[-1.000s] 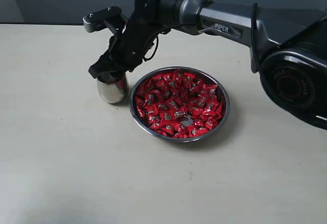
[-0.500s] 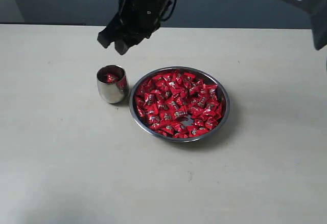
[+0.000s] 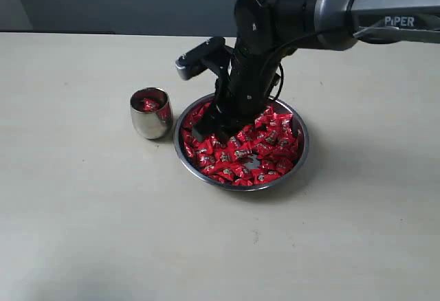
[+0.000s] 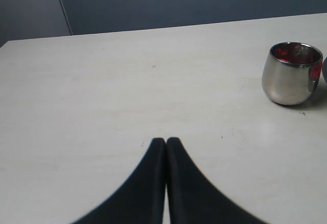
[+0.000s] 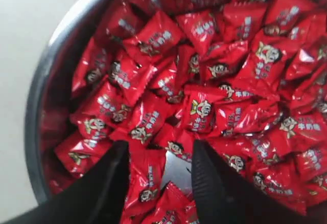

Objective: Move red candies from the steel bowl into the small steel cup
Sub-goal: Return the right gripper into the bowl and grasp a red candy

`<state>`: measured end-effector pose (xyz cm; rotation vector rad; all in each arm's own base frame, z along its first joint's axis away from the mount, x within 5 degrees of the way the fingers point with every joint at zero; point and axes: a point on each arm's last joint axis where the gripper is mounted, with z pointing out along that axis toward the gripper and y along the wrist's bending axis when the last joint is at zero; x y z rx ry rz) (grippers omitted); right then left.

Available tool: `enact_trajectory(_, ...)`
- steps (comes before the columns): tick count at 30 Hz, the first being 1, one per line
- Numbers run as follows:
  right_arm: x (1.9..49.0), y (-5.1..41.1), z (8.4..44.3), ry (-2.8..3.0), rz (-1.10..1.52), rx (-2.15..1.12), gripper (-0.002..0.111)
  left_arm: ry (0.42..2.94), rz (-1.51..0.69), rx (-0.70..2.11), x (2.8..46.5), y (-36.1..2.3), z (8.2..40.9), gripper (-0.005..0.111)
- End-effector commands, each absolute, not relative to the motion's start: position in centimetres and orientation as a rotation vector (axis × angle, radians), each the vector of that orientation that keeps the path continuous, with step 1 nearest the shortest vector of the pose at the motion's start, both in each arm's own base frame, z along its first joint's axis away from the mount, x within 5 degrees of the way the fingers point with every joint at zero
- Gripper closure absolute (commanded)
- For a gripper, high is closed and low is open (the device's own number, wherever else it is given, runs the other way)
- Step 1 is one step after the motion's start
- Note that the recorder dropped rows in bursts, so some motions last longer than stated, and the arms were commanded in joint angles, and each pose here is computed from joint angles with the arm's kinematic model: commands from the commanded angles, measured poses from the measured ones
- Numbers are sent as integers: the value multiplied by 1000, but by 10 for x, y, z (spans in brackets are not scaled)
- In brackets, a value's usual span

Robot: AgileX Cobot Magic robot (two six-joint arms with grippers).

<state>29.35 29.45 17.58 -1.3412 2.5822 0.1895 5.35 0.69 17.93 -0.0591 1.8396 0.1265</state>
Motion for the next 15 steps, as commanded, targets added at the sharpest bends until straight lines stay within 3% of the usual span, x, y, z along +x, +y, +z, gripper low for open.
enact_trajectory(1, 295, 285, 168, 2565, 172, -1316, 69, 1822, 124, -55, 53, 7, 183, 106)
enact_trajectory(15, 306, 271, 156, 2657, 214, -1218, 69, 1820, 124, -55, 53, 7, 183, 106)
